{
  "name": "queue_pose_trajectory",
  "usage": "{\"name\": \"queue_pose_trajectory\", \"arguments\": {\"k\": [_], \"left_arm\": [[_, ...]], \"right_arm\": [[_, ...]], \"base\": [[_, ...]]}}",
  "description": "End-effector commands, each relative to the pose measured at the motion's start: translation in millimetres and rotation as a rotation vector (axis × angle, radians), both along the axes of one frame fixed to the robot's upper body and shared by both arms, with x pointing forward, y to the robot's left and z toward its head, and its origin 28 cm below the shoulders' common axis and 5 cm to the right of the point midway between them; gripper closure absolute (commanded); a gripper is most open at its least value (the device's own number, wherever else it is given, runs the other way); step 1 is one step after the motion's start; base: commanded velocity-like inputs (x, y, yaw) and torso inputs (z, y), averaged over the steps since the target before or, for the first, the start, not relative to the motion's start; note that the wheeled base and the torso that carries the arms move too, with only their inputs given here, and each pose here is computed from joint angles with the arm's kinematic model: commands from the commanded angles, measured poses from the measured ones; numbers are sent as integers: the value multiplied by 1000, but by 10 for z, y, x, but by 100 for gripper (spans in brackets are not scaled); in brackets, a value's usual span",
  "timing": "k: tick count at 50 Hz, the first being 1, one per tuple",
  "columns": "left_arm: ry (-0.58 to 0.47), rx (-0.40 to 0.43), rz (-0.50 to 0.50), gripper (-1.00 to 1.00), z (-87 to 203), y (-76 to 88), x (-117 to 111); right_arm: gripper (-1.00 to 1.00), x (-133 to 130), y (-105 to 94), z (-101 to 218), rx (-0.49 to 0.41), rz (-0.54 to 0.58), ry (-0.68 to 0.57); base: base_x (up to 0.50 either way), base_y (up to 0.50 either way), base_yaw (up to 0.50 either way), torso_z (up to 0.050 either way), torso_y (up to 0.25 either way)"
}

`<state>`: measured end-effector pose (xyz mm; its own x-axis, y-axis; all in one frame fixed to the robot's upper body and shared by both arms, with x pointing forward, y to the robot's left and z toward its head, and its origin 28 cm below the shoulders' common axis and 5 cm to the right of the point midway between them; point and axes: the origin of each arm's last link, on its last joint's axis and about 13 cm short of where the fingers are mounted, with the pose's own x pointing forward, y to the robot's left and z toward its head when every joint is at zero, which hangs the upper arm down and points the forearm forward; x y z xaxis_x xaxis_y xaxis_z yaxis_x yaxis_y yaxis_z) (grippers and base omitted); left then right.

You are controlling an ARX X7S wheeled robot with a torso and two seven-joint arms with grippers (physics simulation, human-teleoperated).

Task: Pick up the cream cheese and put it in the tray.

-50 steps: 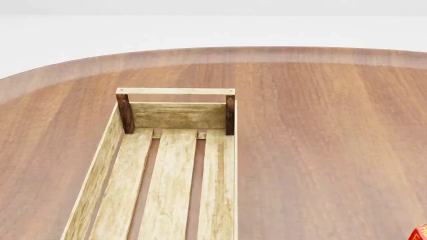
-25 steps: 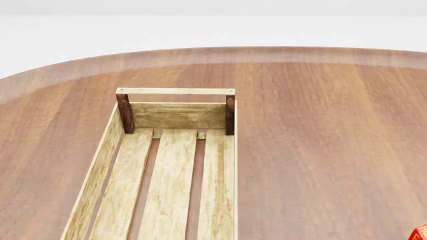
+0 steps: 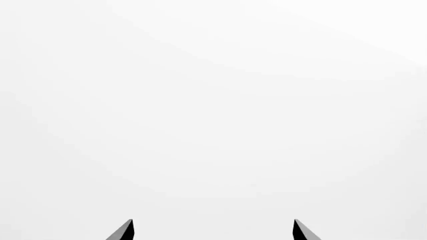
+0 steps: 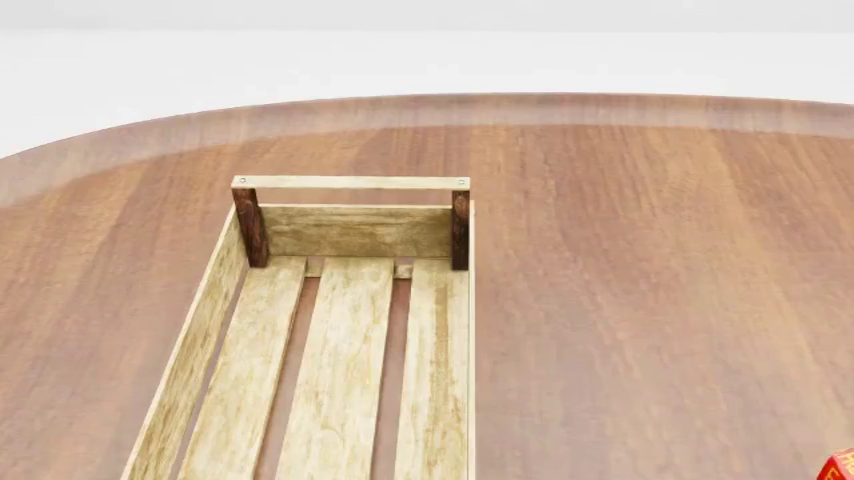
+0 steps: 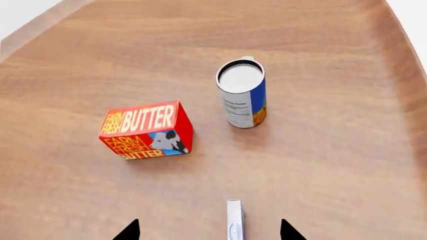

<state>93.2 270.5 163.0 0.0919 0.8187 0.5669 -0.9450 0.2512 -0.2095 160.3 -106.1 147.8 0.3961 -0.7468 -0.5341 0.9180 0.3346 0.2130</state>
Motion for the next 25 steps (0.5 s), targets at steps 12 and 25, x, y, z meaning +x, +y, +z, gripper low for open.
{"name": "queue_pose_trajectory", "arguments": {"k": [12, 25], "left_arm": [[-20, 16, -8, -100, 21, 11, -24], [-16, 15, -11, -100, 23, 2, 2]], "right_arm": [[-100, 260, -47, -345, 66, -9, 141], [-100, 343, -79, -464, 73, 3, 171]], "base": [[0, 0, 0, 0, 0], [0, 0, 0, 0, 0]]}}
